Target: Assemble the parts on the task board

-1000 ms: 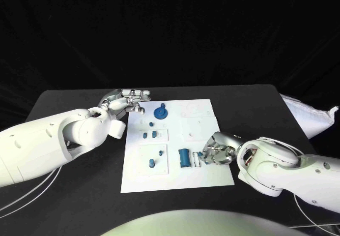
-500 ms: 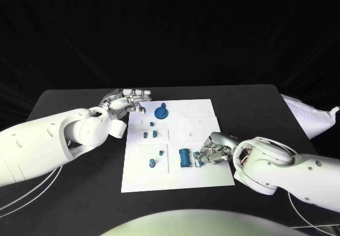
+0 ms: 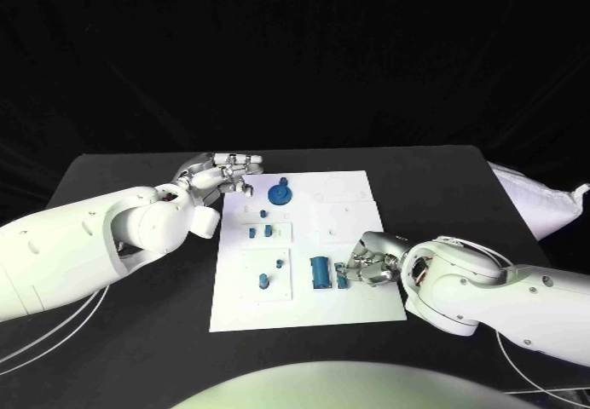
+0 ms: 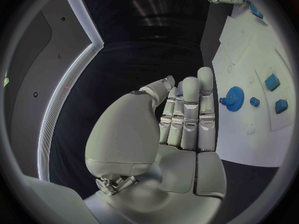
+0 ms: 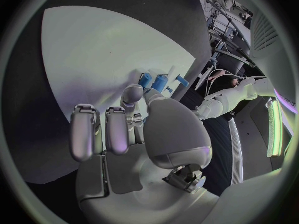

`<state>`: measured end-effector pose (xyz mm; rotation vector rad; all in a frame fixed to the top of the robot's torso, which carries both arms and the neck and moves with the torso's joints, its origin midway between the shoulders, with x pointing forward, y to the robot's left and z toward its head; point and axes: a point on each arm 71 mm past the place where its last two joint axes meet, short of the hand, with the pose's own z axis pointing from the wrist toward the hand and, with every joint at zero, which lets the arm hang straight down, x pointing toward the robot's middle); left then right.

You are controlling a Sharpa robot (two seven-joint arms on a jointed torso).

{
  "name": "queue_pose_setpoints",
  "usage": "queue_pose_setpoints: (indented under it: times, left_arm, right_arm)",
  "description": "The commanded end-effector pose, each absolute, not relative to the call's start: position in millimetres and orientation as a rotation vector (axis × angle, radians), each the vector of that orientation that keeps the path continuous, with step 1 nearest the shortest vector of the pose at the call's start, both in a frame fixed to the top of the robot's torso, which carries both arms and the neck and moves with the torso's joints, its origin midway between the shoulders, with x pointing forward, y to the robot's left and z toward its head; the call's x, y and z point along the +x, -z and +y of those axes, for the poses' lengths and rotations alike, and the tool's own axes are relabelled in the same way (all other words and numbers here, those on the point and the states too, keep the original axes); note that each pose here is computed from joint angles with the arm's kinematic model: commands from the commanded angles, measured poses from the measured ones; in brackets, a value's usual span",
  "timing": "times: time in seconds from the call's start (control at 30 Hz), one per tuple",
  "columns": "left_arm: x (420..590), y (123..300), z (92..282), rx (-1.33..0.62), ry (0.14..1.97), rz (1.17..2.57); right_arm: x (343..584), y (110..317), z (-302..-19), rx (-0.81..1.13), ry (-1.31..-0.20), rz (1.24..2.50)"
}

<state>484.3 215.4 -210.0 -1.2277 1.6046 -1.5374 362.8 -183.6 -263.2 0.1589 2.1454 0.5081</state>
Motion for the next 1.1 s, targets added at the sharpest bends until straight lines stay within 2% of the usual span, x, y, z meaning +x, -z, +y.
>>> queue_pose_setpoints:
  times: [0.03,0.63,1.1]
  left_arm:
    - [483.6,209.0,212.6,-1.223,1.563,1.612]
    - [483.9,209.4,212.9,-1.225,1.562,1.615]
    - [484.1,209.8,213.3,-1.225,1.561,1.618]
  right_arm:
    - [361,264,-180,0.112,-0.506,2.161]
    - [360,260,-186,0.095,-0.529,2.119]
    - [355,261,-192,0.034,-0.551,2.171]
